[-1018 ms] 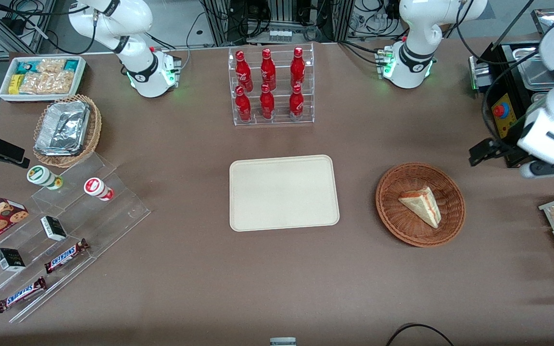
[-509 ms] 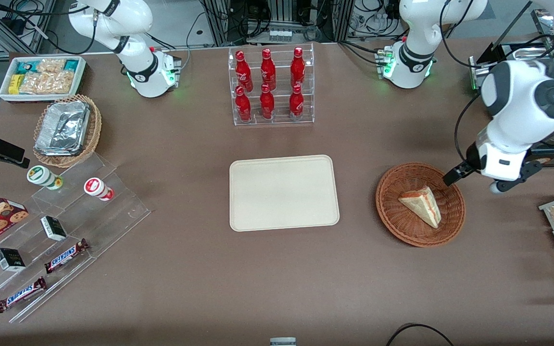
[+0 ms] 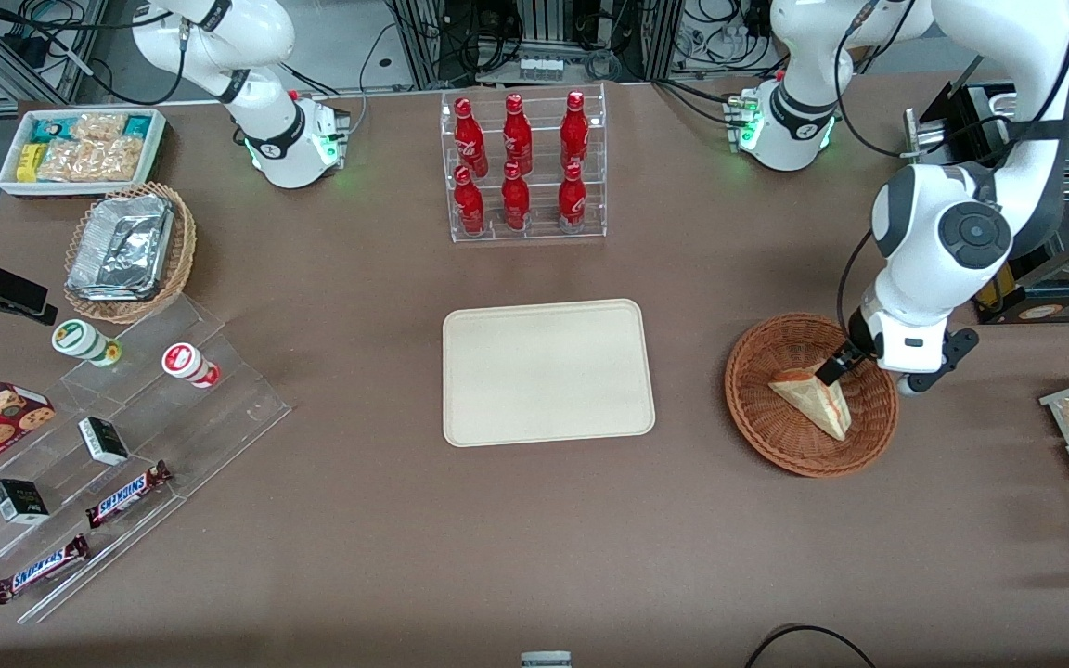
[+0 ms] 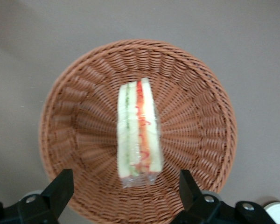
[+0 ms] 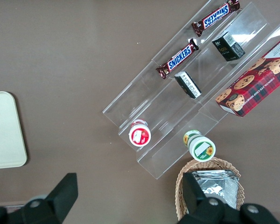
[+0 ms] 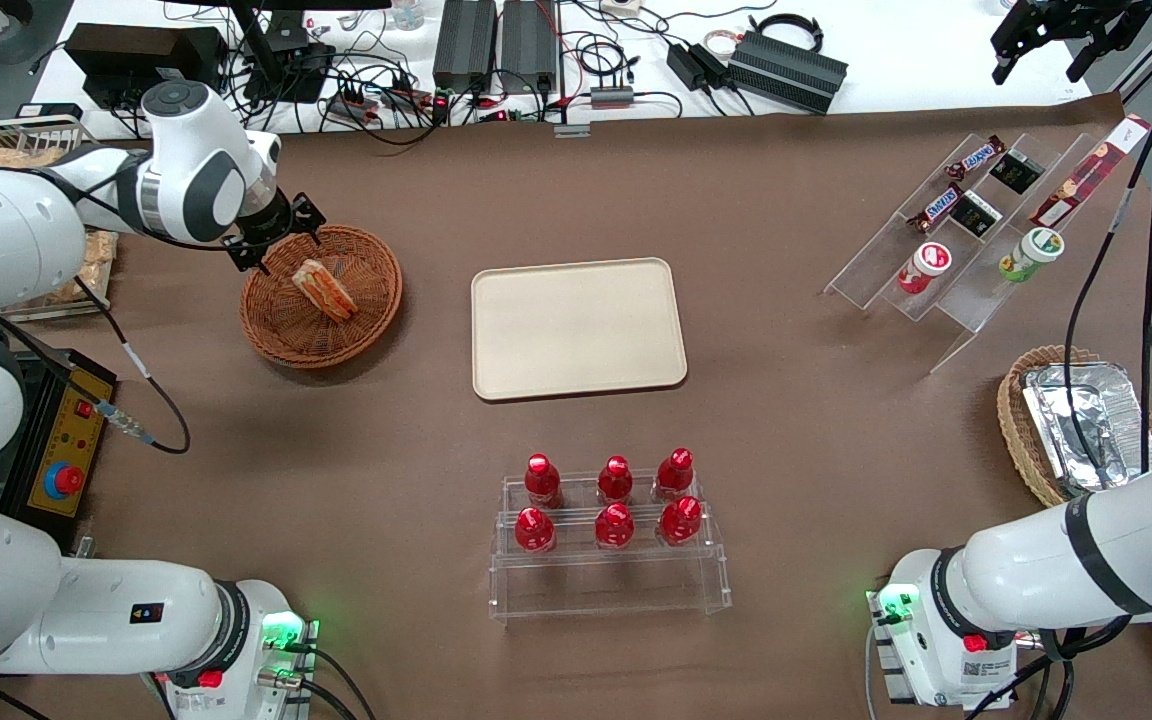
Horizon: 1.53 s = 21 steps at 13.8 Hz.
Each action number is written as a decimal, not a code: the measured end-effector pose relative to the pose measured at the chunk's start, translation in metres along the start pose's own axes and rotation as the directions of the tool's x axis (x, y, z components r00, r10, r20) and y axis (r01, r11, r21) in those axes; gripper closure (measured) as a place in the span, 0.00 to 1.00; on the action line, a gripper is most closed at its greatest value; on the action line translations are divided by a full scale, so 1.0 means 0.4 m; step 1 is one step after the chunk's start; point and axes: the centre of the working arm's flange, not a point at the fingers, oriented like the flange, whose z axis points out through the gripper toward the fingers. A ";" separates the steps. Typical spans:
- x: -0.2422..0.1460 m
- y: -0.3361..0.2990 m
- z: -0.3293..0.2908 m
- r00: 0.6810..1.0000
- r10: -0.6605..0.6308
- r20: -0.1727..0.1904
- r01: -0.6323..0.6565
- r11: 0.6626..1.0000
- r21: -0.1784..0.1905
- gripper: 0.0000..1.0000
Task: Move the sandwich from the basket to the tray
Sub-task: 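Lower the open left gripper onto the wrapped sandwich and close it, then lift the sandwich and carry it over the cream tray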
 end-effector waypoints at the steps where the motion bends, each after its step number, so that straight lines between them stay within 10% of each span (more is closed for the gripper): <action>1: -0.006 0.004 0.019 1.000 -0.005 -0.007 0.004 1.000 -0.013 0.00; 11: -0.022 -0.028 0.200 0.997 -0.071 -0.019 0.070 0.996 -0.060 0.00; 16: -0.018 -0.020 0.223 0.995 -0.103 -0.014 0.102 0.993 -0.063 0.34; 21: 0.029 0.069 -0.065 0.996 -0.057 0.066 0.050 0.994 0.095 0.69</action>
